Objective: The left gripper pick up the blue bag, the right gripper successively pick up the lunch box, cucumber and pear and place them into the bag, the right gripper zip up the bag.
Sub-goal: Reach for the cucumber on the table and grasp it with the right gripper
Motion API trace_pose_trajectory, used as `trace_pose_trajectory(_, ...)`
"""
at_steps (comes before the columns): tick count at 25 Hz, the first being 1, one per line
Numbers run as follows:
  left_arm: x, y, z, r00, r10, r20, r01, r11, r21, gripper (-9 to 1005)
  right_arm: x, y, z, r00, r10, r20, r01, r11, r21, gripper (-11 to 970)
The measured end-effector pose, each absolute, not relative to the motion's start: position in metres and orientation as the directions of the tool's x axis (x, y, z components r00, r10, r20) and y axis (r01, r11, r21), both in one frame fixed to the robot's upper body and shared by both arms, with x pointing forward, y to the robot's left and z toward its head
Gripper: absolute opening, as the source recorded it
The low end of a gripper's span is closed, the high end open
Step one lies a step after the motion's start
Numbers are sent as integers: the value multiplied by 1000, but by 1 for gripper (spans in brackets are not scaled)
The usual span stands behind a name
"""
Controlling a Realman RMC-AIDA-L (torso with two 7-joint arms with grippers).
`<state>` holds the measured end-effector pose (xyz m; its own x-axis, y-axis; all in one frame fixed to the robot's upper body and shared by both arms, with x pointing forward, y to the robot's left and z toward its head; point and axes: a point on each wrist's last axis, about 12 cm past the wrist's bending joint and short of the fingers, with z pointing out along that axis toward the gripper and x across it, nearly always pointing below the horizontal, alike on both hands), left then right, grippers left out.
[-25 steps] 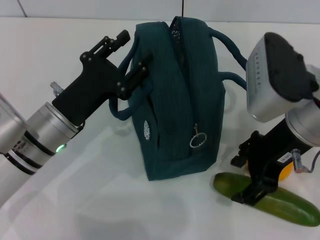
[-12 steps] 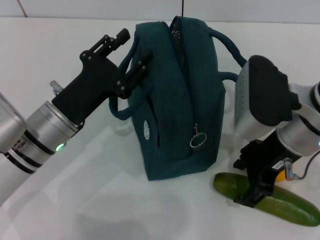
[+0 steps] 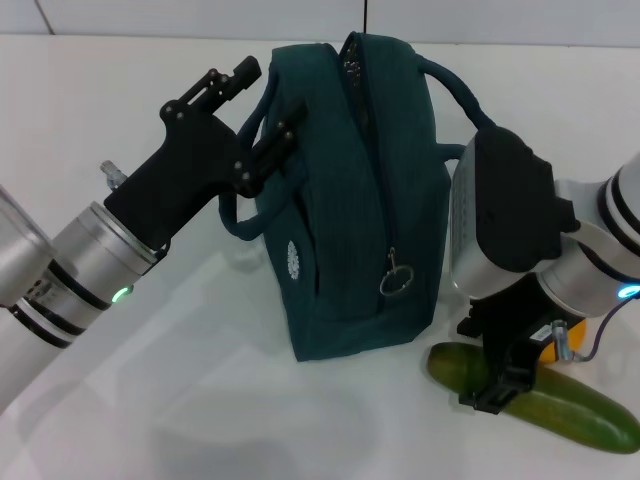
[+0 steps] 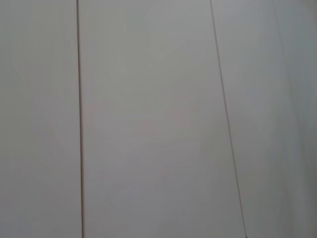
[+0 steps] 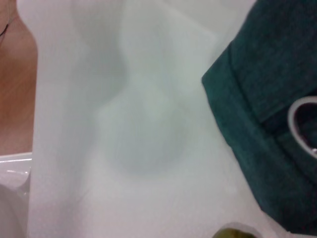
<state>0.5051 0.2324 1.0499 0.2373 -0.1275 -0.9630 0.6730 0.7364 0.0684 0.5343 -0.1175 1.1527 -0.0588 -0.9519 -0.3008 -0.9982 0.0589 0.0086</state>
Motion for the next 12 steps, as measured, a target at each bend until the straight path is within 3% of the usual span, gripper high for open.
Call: trace_pose_trajectory(12,504,232,1050,237,-131,-963,674,736,66,613,534,-116,1145,-56,-958,-281,-998,53,16,642)
